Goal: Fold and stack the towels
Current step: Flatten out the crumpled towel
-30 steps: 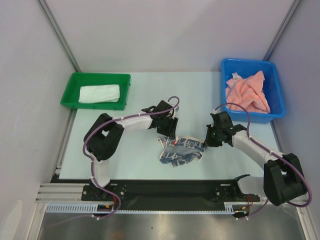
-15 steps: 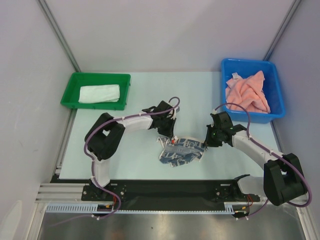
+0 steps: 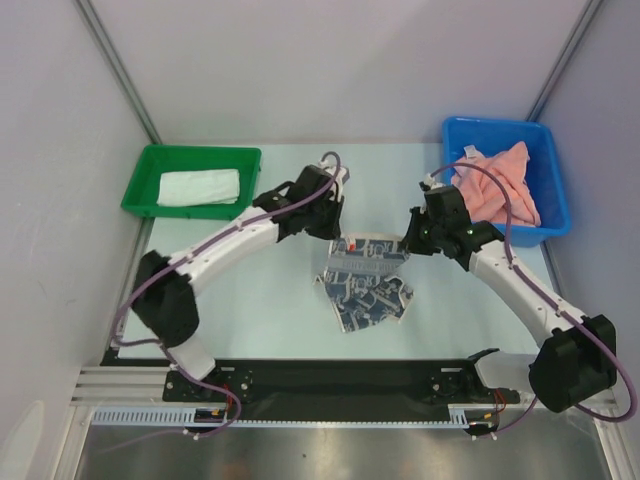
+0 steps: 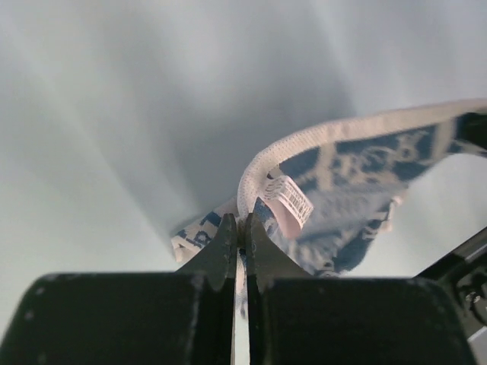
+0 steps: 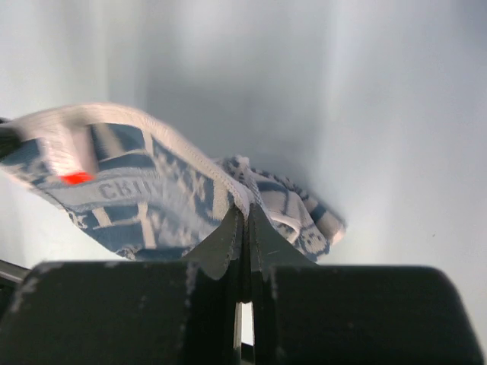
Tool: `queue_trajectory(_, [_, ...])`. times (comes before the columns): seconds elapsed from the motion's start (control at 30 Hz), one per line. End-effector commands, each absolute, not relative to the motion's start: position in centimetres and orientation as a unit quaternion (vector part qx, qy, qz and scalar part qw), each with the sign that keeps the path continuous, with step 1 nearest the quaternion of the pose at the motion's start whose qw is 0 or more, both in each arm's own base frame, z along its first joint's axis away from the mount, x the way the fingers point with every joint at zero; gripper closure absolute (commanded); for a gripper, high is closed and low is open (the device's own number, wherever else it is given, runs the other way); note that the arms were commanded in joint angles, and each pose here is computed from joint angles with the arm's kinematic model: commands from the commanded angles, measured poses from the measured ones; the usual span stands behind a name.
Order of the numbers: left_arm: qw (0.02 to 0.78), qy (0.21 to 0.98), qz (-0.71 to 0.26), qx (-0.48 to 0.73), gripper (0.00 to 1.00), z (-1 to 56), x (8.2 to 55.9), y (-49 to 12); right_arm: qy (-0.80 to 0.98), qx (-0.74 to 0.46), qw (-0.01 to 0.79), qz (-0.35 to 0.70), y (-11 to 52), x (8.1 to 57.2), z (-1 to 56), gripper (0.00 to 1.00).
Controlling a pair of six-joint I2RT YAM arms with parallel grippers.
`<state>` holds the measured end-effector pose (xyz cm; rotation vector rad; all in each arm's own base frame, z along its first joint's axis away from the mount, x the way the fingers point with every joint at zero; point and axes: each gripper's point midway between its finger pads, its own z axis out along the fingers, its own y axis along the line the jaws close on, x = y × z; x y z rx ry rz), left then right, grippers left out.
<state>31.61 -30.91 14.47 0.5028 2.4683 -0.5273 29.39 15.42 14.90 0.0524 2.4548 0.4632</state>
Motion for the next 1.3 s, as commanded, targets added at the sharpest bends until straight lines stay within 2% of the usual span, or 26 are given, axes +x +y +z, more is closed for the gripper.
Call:
queue_trajectory(0.0, [0.363,0.900,-0.179,0.160,1.00,22.3,31.9,-28.1,0.912,-0.004,0.371,0.173,15.4,30.8,19.0,1.00])
queue_trajectory(0.1, [0.412,0.886,-0.166,0.136,1.00,26.0,32.0,-26.2,0.877,-0.022,0.445,0.179,15.3,31.8,24.8,1.00])
queue_trajectory(0.17, [0.463,0.859,-0.184,0.120,1.00,30.8,31.2,-24.8,0.833,-0.028,0.517,0.193,15.0,31.5,30.6,1.00])
queue_trajectory(0.27, [0.531,0.801,-0.251,0.119,1.00,38.8,28.6,-23.7,0.761,-0.041,0.604,0.231,15.0,30.0,37.9,1.00])
queue_trajectory(0.3, [0.536,0.783,-0.286,0.132,0.99,40.7,27.3,-24.1,0.714,-0.054,0.647,0.261,15.0,28.1,41.7,1.00])
queue_trajectory(0.37, [0.564,0.734,-0.353,0.138,1.00,45.5,24.2,-23.6,0.659,-0.103,0.685,0.294,15.7,25.3,44.7,1.00])
queue_trajectory(0.47, [0.566,0.678,-0.440,0.163,1.00,49.8,19.8,-23.7,0.585,-0.130,0.721,0.349,15.8,20.7,48.1,1.00])
queue_trajectory(0.53, [0.560,0.666,-0.464,0.165,1.00,50.9,18.5,-23.7,0.551,-0.141,0.733,0.373,15.6,18.5,50.1,1.00])
queue_trajectory(0.73, [0.584,0.659,-0.450,0.146,1.00,53.2,18.7,-22.4,0.492,-0.143,0.741,0.433,16.0,16.1,54.9,1.00])
queue_trajectory(0.83, [0.595,0.688,-0.396,0.123,1.00,52.9,21.3,-22.0,0.507,-0.137,0.746,0.409,16.7,18.9,54.5,1.00])
queue_trajectory(0.97, [0.606,0.745,-0.272,0.066,1.00,49.9,28.2,-20.6,0.550,-0.131,0.769,0.299,16.9,26.1,52.2,1.00])
queue_trajectory(1.0, [0.610,0.748,-0.255,0.051,1.00,49.6,30.1,-19.6,0.584,-0.134,0.752,0.274,17.8,29.9,49.8,1.00])
queue_trajectory(1.07, [0.607,0.760,-0.232,0.033,1.00,47.6,35.2,-19.0,0.597,-0.145,0.743,0.266,18.0,33.9,48.4,1.00])
queue_trajectory(1.1, [0.600,0.763,-0.239,0.041,1.00,46.8,36.9,-19.5,0.603,-0.161,0.730,0.280,18.0,37.4,46.5,1.00])
queue_trajectory(1.2, [0.594,0.768,-0.233,0.042,1.00,43.7,44.0,-19.8,0.595,-0.185,0.721,0.304,17.9,42.1,44.8,1.00])
queue_trajectory(1.23, [0.592,0.766,-0.242,0.055,1.00,42.9,45.3,-20.3,0.623,-0.186,0.697,0.303,18.3,45.4,41.1,1.00])
queue_trajectory(1.27, [0.605,0.755,-0.246,0.059,0.99,42.6,47.4,-20.6,0.626,-0.196,0.693,0.298,18.4,46.7,40.1,1.00])
